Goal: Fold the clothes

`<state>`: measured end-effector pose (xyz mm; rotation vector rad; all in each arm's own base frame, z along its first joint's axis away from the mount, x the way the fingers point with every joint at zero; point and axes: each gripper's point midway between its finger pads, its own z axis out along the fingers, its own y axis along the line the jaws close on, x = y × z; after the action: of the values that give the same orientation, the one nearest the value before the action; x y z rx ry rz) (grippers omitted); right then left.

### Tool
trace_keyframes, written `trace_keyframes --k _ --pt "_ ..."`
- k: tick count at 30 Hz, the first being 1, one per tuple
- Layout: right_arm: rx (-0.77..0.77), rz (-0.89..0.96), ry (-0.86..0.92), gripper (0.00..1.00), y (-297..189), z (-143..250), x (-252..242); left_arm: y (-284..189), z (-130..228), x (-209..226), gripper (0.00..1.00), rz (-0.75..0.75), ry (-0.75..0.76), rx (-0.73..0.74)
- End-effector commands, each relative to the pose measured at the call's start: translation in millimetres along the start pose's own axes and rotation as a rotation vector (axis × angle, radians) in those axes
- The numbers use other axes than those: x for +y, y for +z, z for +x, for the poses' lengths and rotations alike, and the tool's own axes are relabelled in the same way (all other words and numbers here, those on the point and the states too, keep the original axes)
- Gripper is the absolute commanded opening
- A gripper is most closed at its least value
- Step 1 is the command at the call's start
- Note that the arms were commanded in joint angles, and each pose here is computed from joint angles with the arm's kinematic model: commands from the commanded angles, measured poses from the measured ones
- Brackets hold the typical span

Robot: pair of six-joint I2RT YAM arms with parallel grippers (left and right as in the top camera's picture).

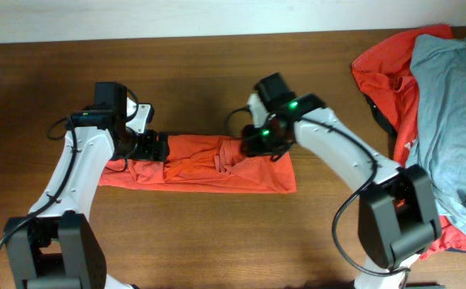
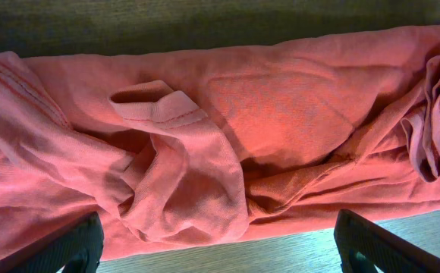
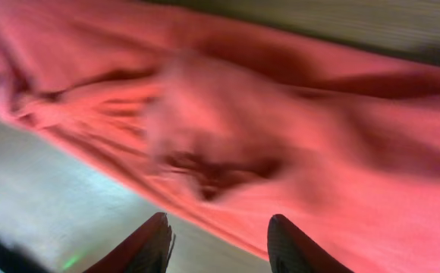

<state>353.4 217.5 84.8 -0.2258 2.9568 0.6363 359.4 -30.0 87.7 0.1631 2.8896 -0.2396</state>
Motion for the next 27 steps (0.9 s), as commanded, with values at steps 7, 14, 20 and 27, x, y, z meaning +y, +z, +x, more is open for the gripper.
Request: trace_keyframes --k 7,14,20,27 --pt "0.051 0.087 0.045 0.47 -6 10 -34 -3 -2 -1 0.97 0.012 -0.004 -0.008" --pt "0.070 0.086 0.022 0.51 5 16 -27 -3 -2 -1 0.97 0.012 -0.004 -0.008" --pt "0.101 0.094 0.030 0.51 21 24 -34 -3 -2 -1 0.97 0.013 -0.004 -0.008" --pt "0.148 0.099 0.022 0.50 37 33 -33 -3 -2 -1 0.97 0.012 -0.004 -0.008"
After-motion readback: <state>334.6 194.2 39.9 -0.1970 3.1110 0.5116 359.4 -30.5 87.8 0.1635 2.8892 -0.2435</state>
